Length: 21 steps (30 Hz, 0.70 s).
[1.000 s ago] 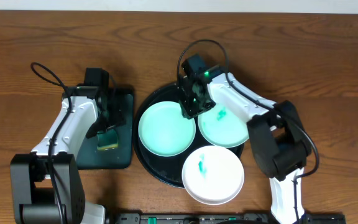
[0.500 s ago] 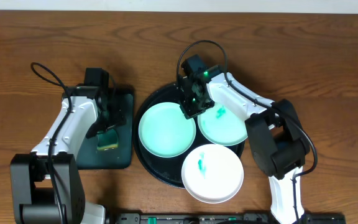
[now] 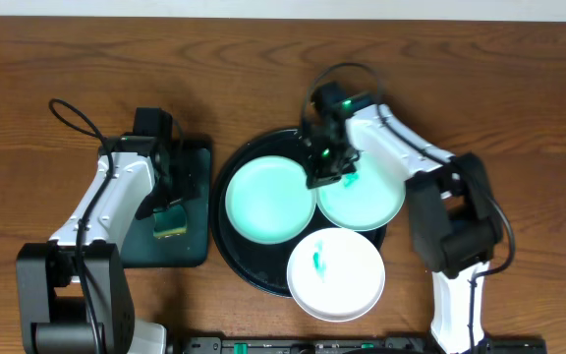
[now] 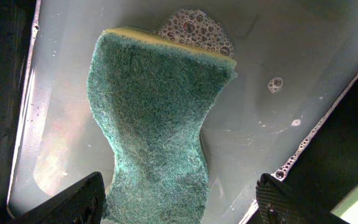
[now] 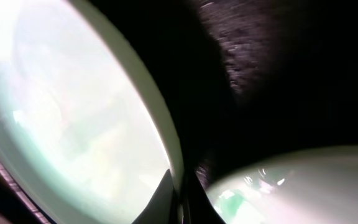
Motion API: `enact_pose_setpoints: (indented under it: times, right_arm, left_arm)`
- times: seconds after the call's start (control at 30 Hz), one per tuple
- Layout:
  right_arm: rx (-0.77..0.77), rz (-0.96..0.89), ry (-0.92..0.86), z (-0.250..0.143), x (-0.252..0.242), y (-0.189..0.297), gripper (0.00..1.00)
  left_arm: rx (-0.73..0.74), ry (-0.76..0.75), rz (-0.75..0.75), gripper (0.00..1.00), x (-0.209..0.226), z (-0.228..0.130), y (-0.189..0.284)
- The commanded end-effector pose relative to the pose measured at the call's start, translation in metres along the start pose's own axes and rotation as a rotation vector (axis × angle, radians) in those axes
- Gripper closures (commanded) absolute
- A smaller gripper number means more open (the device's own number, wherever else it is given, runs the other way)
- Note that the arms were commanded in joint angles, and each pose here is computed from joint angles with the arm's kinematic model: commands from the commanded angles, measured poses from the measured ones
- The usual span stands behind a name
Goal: Clean dirty plates on tray and stack at the side
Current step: 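Lift the cleaned plate with the right gripper and carry it rightward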
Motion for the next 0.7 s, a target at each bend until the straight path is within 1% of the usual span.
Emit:
enact_pose_setpoints:
  times: [0.0,0.1,0.37,0.53,0.67]
  right_arm:
    - [-0.060,0.212,-0.034,0.009,0.006,0.043,0.99]
    - [-0.068,0.333,-0.022,0.013,0.004,0.054,0.99]
    - [-0.146,0.526,0.038,0.027,-0.006,0.076,0.99]
    - [-0.196,0.514,0.063,0.035,-0.009,0.079,0.99]
    - [-0.231,0.421,0.064,0.036,-0.014,0.082,0.99]
  left_arm:
    - [0.011,0.002,-0.006,0.22,0.001,-0.003,-0.002]
    - [0.011,0.002,-0.006,0.22,0.001,-0.003,-0.002]
    - [0.012,0.002,-0.006,0.21,0.001,-0.003,-0.002]
    - [0.013,0.002,-0.006,0.21,0.001,-0.003,-0.002]
    - [0.013,0.002,-0.006,0.21,0.001,-0.003,-0.002]
Point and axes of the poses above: each gripper's point midway between its finger pads, its own y axis back along the fingers, its own x axis along the line the jaws close on, z = x × y, the point moved 7 cm from there along y, back along the fingers, and after that the axes turned 10 degrees about -y, right-handed, at the moved point
